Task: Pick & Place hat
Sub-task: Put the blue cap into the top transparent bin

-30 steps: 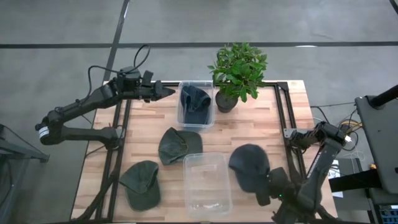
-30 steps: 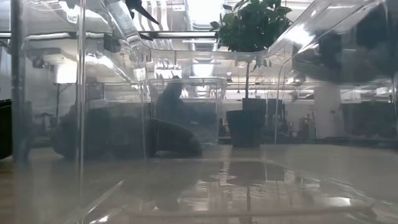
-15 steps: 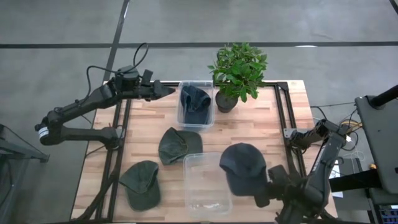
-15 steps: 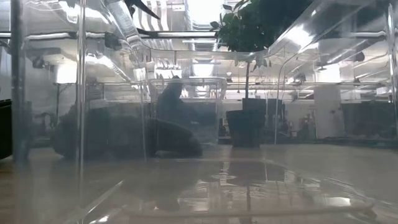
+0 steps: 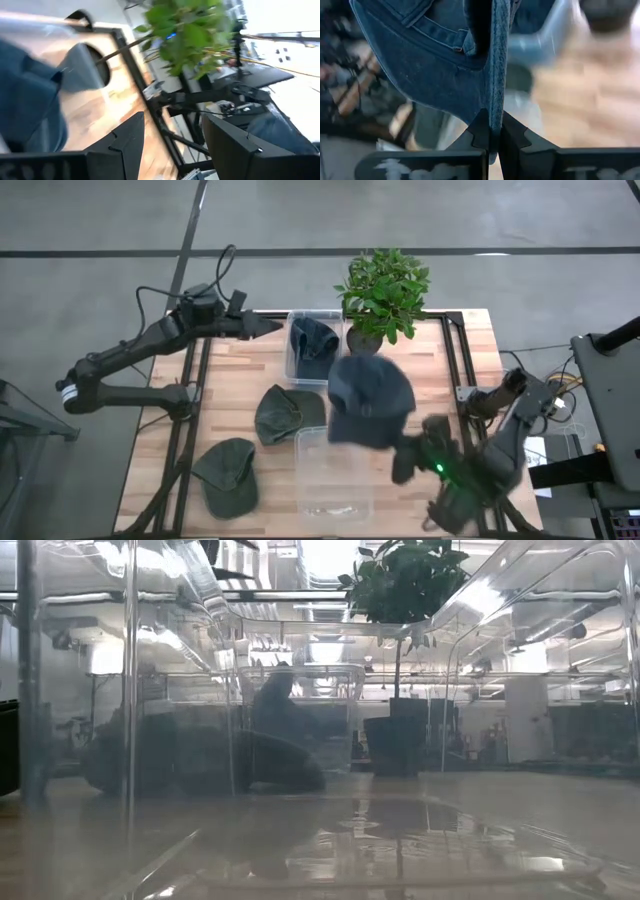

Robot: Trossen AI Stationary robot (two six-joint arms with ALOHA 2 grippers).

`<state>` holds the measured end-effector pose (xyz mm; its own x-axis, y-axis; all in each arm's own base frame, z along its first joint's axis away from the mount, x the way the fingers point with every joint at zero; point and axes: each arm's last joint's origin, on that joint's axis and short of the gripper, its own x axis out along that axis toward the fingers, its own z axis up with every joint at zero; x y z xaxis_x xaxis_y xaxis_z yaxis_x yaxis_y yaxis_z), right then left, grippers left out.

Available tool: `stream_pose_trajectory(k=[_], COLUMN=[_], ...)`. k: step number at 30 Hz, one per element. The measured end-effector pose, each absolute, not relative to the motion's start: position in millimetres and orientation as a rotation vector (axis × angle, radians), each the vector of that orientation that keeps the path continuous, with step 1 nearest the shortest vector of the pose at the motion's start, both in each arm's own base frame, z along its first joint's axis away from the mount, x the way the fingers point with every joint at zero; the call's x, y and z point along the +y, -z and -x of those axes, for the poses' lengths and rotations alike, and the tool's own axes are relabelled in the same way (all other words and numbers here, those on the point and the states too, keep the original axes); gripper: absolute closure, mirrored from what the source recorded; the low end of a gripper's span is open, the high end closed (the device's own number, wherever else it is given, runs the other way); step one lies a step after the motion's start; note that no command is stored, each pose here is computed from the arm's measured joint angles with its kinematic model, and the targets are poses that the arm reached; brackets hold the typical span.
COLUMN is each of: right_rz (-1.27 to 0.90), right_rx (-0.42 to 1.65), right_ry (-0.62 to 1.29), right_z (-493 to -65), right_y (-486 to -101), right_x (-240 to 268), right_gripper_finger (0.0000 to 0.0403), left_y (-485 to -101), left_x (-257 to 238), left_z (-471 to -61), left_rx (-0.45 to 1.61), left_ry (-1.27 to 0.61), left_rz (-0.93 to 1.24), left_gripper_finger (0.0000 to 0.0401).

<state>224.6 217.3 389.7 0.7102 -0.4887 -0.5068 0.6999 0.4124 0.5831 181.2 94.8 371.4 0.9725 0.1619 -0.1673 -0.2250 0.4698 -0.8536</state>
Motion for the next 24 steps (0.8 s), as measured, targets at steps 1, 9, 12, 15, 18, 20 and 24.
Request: stream_pose_trajectory(k=[1,9,12,15,18,20,24], right_rz=[-0.835,-0.677,-0.630,-0.589,-0.580,-0.580,-0.593], right_rx=[0.242,0.148,0.127,0.108,0.111,0.122,0.154], right_ry=[0.767,0.882,0.893,0.892,0.877,0.870,0.873], right_z=[-230.3,-271.4,-289.5,-309.3,-326.2,-333.5,-341.5], right_y=[-394.6,-427.9,-439.7,-449.8,-455.8,-457.1,-454.7], right_x=[210.5,150.0,129.7,108.2,84.8,70.8,51.9], right_gripper_finger=[0.0392,0.0392,0.0392,0.0391,0.0391,0.0391,0.0391], left_y=[-373.7,-387.6,-390.2,-391.9,-393.8,-394.9,-399.1], left_x=[94.4,87.9,85.5,83.7,81.8,80.6,76.5], left_z=[-180.9,-172.5,-169.5,-167.0,-164.4,-162.4,-155.2], left_rx=[0.053,-0.023,-0.036,-0.042,-0.050,-0.054,-0.072], left_ry=[-0.222,-0.154,-0.145,-0.140,-0.134,-0.132,-0.124], left_rz=[1.036,0.928,0.905,0.889,0.867,0.854,0.783], left_gripper_finger=[0.0206,0.0206,0.0206,0.0206,0.0206,0.0206,0.0206])
